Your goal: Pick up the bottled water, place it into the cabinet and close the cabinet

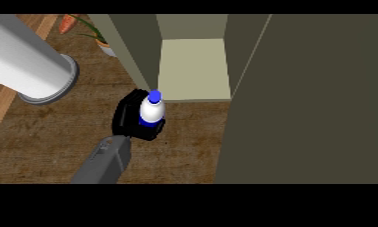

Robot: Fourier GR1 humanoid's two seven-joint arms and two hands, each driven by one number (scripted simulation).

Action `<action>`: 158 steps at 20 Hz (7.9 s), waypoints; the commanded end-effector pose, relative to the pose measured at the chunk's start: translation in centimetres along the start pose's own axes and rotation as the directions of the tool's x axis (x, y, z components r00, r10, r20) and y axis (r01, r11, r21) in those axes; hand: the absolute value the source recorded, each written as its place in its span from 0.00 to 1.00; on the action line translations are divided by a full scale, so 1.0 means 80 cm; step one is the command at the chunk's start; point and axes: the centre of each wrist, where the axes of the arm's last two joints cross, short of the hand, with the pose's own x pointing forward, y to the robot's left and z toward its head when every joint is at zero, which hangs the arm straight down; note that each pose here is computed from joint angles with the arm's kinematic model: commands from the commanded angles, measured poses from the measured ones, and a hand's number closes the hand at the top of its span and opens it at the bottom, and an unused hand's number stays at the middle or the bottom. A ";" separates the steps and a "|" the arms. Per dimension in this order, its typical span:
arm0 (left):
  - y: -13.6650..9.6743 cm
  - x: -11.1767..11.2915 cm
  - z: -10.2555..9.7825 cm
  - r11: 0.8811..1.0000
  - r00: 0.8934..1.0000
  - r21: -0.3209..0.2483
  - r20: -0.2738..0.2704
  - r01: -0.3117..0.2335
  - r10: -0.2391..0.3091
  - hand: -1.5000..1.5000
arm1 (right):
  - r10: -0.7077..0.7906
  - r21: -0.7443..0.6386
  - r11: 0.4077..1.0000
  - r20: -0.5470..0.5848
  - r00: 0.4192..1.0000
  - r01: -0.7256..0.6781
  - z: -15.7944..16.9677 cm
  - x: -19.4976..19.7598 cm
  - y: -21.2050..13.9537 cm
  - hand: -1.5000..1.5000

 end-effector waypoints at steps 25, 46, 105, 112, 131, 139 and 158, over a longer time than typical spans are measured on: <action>-0.129 0.079 -0.113 0.996 0.996 0.039 0.044 0.076 -0.077 1.00 | -0.143 0.059 0.988 0.028 0.989 0.141 -0.012 -0.025 -0.055 0.00; -0.102 0.067 -0.100 0.895 0.948 0.319 -0.039 0.311 -0.316 1.00 | -0.186 0.114 0.977 0.047 0.981 0.180 -0.019 -0.024 -0.097 0.00; -0.099 0.093 -0.124 0.942 0.947 0.222 0.143 0.253 -0.288 1.00 | -0.186 0.205 0.964 0.064 0.980 0.169 -0.045 -0.023 -0.116 0.00; -0.110 0.076 -0.114 0.972 0.971 0.159 0.137 0.173 -0.195 1.00 | -0.171 0.212 0.965 0.054 0.984 0.156 -0.036 -0.020 -0.117 0.00; -0.098 0.021 -0.043 0.997 0.997 -0.051 0.038 -0.065 0.067 1.00 | -0.167 0.339 0.928 0.010 0.986 0.154 -0.008 0.009 -0.086 1.00; -0.057 0.033 0.004 0.977 0.993 -0.178 0.002 -0.119 0.121 0.00 | -0.092 0.359 0.930 0.022 0.996 0.078 0.005 0.043 -0.071 1.00; 0.099 0.191 0.143 0.988 0.987 -0.089 0.109 0.126 -0.116 0.00 | -0.287 0.605 0.747 -0.079 0.955 0.275 -0.005 0.048 0.034 1.00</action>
